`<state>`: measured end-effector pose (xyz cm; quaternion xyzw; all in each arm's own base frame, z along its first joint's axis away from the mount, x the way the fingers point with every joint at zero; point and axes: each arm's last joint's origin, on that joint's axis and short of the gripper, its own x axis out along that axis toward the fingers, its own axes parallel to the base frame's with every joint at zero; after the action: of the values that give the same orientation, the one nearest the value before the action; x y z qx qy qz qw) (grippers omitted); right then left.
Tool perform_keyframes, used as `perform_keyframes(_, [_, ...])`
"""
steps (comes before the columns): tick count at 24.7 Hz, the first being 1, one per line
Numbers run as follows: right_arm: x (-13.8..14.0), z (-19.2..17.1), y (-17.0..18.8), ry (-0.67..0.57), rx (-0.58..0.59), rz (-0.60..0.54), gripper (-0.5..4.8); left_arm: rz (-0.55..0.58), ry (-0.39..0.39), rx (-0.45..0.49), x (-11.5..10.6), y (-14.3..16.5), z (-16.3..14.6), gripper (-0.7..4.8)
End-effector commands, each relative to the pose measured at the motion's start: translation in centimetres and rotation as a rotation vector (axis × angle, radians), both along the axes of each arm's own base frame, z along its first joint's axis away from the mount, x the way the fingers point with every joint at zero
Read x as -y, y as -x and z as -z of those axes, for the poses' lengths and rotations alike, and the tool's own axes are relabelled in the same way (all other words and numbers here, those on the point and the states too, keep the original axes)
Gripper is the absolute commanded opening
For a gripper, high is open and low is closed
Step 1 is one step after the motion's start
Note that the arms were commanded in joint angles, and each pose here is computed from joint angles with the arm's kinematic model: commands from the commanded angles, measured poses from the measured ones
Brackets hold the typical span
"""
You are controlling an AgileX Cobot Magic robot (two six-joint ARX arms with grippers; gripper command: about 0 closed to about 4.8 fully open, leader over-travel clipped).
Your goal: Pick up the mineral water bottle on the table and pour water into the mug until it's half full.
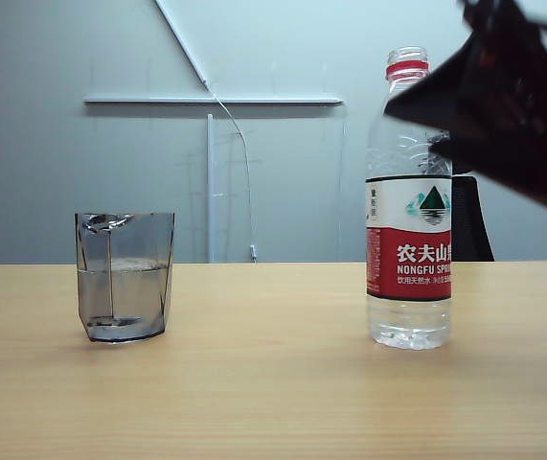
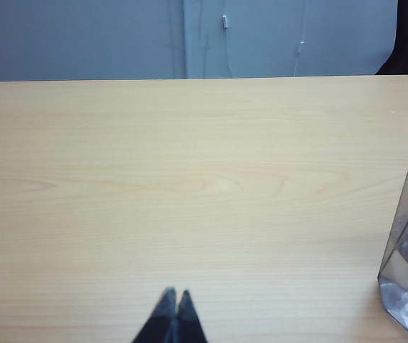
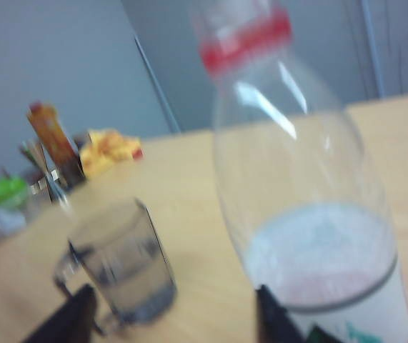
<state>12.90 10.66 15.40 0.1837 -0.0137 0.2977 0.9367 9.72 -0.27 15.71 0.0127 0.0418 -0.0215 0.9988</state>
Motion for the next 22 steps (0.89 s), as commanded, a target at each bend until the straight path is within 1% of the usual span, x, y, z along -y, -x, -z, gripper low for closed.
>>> perform_keyframes(1, [0.1, -1.1, 0.6, -0.069, 0.060, 0.007, 0.70, 0.000, 0.004, 0.014, 0.0, 0.0, -0.2, -0.02])
perform_keyframes(2, [0.1, -1.3, 0.7, -0.077, 0.072, -0.009, 0.04, 0.000, 0.004, 0.014, 0.0, 0.0, -0.2, -0.02])
perform_keyframes(3, [0.2, -1.5, 0.7, -0.085, 0.082, -0.014, -0.08, 0.000, 0.004, 0.014, 0.0, 0.0, -0.2, -0.02])
perform_keyframes(9, [0.5, -3.0, 1.4, -0.161, 0.159, -0.026, -0.09, 0.001, 0.004, 0.014, 0.0, 0.0, -0.2, -0.02])
perform_keyframes(12, [0.7, -3.3, 1.5, -0.175, 0.175, -0.026, -0.09, 0.000, 0.004, 0.014, 0.0, 0.0, -0.2, -0.02])
perform_keyframes(17, [0.7, -3.2, 1.5, -0.171, 0.171, -0.025, -0.09, 0.000, 0.004, 0.014, 0.0, 0.0, -0.2, -0.02])
perform_keyframes(22, [0.5, -2.7, 1.4, -0.129, 0.124, -0.025, -0.09, 0.000, 0.004, 0.014, 0.0, 0.0, -0.2, -0.02])
